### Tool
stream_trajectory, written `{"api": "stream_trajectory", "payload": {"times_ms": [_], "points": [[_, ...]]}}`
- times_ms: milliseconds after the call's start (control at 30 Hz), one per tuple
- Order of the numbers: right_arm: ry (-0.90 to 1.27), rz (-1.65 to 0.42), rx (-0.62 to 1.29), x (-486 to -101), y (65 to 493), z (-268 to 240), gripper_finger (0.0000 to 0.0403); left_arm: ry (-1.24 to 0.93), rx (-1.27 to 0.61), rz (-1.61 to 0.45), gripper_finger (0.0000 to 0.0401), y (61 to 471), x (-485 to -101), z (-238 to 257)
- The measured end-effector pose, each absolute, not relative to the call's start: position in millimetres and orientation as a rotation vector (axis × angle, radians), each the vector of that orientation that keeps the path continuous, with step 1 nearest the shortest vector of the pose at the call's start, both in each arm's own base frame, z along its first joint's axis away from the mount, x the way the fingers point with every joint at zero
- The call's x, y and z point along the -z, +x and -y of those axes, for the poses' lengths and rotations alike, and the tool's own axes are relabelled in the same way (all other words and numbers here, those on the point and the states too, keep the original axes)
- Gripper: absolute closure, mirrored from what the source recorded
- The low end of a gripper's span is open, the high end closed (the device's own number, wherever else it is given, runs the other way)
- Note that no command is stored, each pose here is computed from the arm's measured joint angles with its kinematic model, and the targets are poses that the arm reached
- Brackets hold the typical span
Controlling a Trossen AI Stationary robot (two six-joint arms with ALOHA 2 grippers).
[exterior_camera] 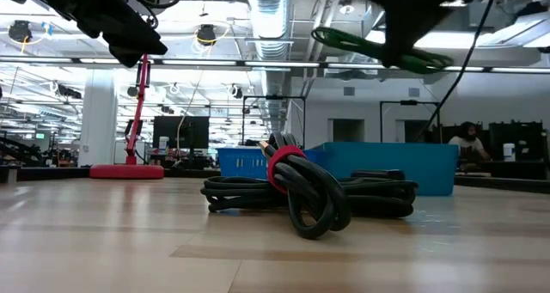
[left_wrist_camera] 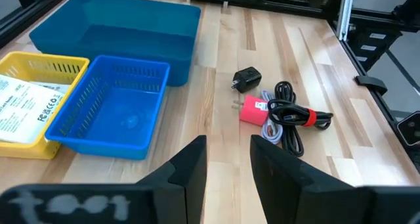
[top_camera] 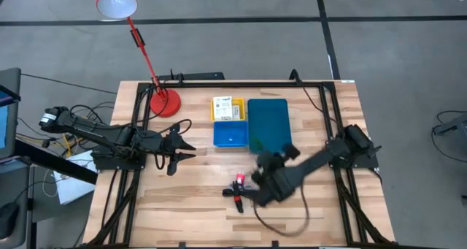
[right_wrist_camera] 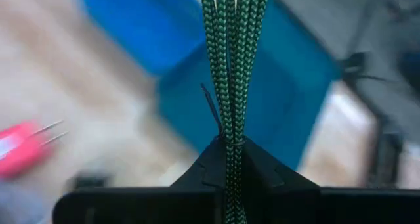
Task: Pick and place items into bin
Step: Put the green charger cable into the light blue bin, then put the bottom black charger cable into the light blue bin
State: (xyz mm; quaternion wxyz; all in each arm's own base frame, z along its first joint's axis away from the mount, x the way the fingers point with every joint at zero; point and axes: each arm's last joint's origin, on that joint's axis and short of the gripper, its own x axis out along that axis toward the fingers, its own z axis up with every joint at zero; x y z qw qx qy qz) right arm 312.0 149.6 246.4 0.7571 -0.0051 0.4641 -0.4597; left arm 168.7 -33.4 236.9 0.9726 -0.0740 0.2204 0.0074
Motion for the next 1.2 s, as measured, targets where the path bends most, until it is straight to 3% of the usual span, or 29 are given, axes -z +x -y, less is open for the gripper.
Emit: {"api": "stream_trajectory", "payload": {"times_ms": [200,500,967,1200], "points": [[-0.025,-1.139,1.062,-254,335,-83,0.0366,-0.183,-0.022,-0.445,0.0296,169,-237,33],[0.033,-1.352,1.081,-252,344,-11,0.0371,-0.187,-0.024,-0.445,0.0296,169,-237,33],[-0.001,-1.333,1.070,-252,347,-9,0.0261,-0.187,-0.024,-0.445,0.0296,169,-237,33],[-0.060,-1.251,1.058,-253,345,-38,0.0239,-0.187,-0.024,-0.446,0.0296,169,-237,33]]}}
